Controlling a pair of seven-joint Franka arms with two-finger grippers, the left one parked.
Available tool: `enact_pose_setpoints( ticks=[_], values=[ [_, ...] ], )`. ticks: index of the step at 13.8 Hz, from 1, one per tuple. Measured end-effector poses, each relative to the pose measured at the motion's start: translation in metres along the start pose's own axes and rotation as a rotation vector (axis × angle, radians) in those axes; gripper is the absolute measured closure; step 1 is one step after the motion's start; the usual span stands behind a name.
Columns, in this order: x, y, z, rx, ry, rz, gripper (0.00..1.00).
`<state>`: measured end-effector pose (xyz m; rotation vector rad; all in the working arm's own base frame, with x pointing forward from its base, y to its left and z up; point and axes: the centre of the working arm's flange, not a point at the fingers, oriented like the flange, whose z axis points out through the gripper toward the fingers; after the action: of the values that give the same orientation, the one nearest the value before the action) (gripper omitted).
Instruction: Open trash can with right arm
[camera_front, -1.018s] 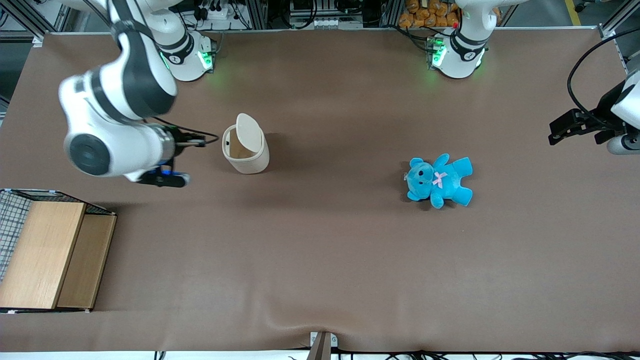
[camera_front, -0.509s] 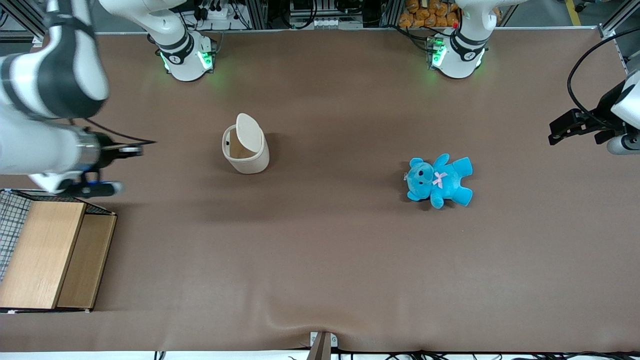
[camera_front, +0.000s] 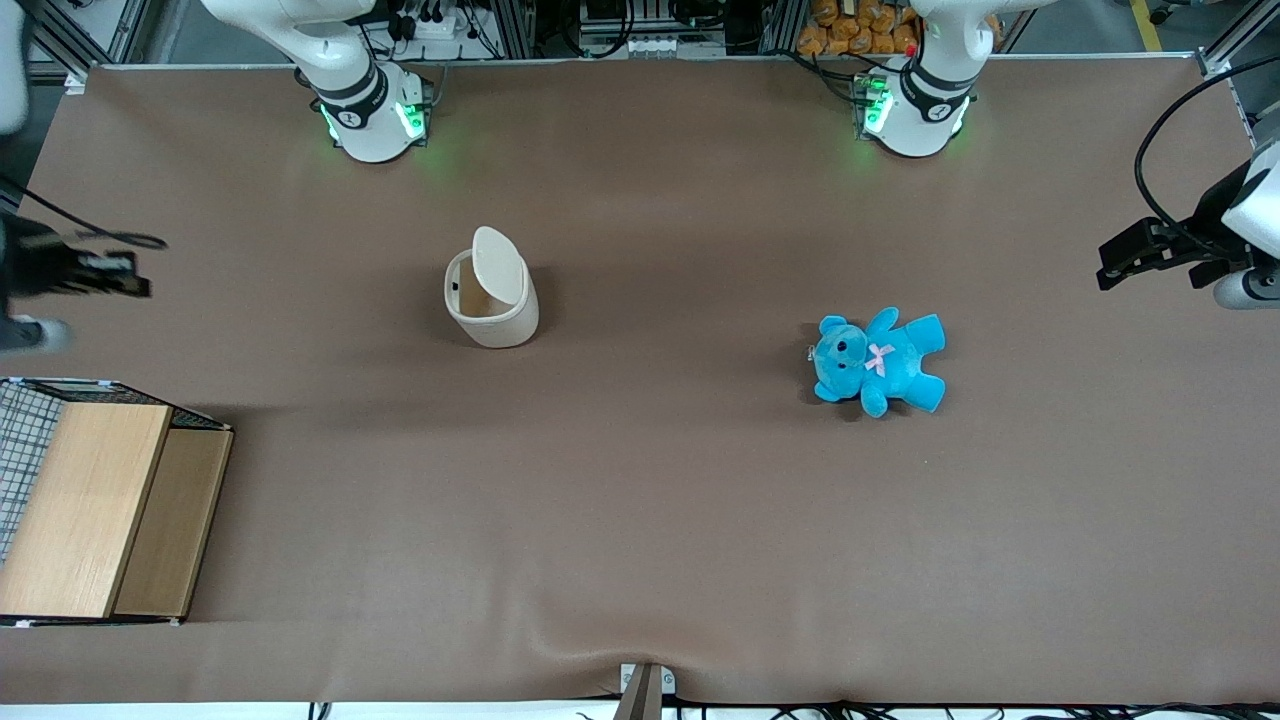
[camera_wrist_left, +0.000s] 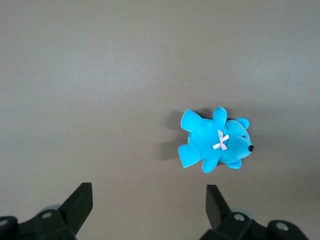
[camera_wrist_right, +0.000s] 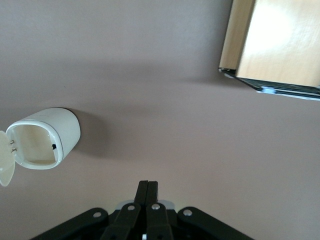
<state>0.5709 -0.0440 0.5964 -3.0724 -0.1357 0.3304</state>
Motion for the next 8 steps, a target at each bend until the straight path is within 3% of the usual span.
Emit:
enact_pose_setpoints(
  ticks=[3, 5, 8],
  values=[
    [-0.039, 0.002, -0.044, -0.005, 0.083, 0.002, 0.95],
    [-0.057, 0.005, -0.062, -0.006, 0.121, 0.008, 0.78],
    [-0.067, 0.002, -0.071, -0.002, 0.139, 0.077, 0.46]
  ],
)
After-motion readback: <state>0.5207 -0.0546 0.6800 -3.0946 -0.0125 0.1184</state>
